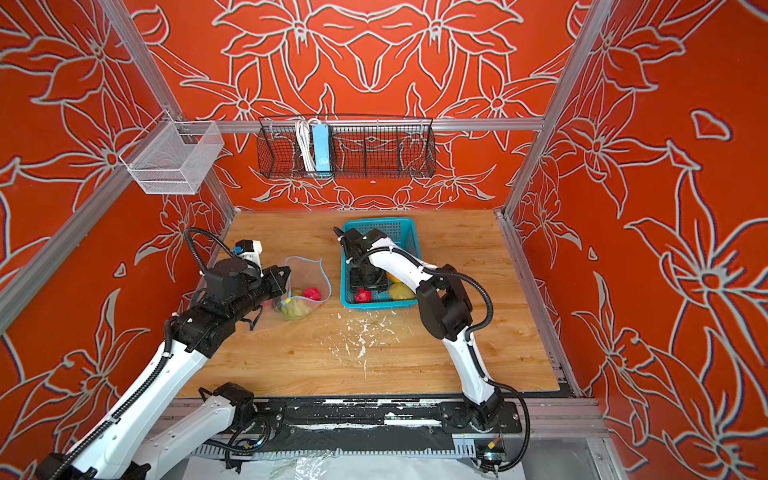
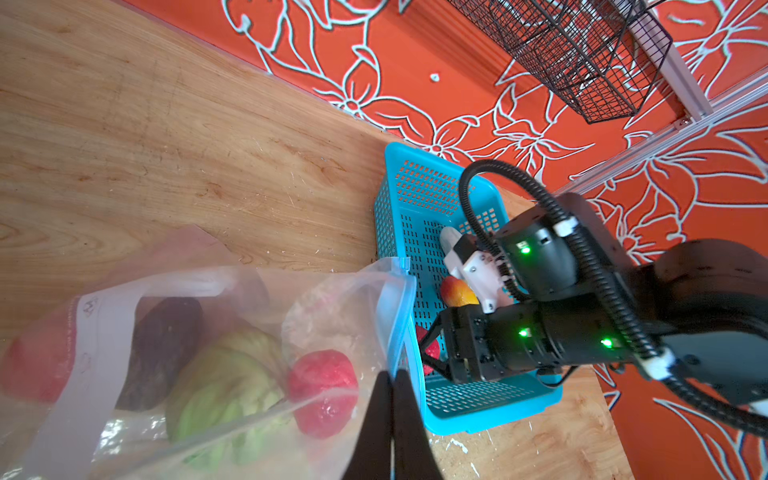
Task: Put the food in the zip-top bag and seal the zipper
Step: 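Lower the right gripper onto the last red radish and close on it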
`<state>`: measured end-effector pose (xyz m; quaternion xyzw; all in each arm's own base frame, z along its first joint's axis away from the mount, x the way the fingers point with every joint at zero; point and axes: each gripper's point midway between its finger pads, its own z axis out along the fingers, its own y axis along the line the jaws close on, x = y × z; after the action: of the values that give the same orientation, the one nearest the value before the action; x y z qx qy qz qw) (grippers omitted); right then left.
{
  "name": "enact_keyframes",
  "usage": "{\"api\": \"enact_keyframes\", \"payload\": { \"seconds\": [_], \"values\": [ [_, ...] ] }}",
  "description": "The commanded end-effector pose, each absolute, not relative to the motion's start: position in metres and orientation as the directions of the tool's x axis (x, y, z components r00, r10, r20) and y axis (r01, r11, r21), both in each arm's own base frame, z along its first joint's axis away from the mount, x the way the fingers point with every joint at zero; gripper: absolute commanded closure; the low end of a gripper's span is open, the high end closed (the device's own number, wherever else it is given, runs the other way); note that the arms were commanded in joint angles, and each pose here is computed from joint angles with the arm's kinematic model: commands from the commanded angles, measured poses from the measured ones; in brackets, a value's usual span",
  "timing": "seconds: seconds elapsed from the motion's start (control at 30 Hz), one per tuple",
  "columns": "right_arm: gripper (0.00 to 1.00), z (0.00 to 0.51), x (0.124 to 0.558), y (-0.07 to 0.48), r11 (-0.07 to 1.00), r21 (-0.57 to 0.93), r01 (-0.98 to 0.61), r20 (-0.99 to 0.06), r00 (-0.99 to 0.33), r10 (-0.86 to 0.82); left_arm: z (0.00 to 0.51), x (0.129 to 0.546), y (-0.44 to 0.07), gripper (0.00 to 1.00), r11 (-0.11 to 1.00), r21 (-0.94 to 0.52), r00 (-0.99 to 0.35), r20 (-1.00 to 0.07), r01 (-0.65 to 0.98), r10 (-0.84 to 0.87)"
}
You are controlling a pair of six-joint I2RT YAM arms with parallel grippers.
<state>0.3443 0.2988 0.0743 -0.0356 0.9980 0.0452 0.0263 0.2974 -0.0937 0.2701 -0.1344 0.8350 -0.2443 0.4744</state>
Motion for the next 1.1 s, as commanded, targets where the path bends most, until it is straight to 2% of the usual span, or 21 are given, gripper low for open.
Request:
{"api": "enact_keyframes", "payload": {
  "seconds": [0.0,0.27,0.73,1.07],
  "values": [
    [0.31,0.070,0.345,0.300,0.994,0.083,-0.073,-0.032,-0.997,-0.070,0.268,0.298,-0.093,1.00,0.840,-0.543,-0.510,-0.722,-0.003,-0.468],
    [0.35,0.064,0.348,0.306,0.993,0.100,-0.067,-0.029,-0.997,-0.065,0.270,0.297,-0.093,1.00,0.840,-0.542,-0.506,-0.724,0.000,-0.468],
    [0.54,0.056,0.344,0.300,0.994,0.082,-0.075,-0.001,-0.997,-0.075,0.272,0.294,-0.088,1.00,0.843,-0.538,-0.495,-0.729,-0.013,-0.473],
    [0.64,0.071,0.349,0.303,0.991,0.119,-0.064,-0.038,-0.998,-0.059,0.272,0.296,-0.089,1.00,0.838,-0.545,-0.493,-0.725,-0.016,-0.481]
  ]
}}
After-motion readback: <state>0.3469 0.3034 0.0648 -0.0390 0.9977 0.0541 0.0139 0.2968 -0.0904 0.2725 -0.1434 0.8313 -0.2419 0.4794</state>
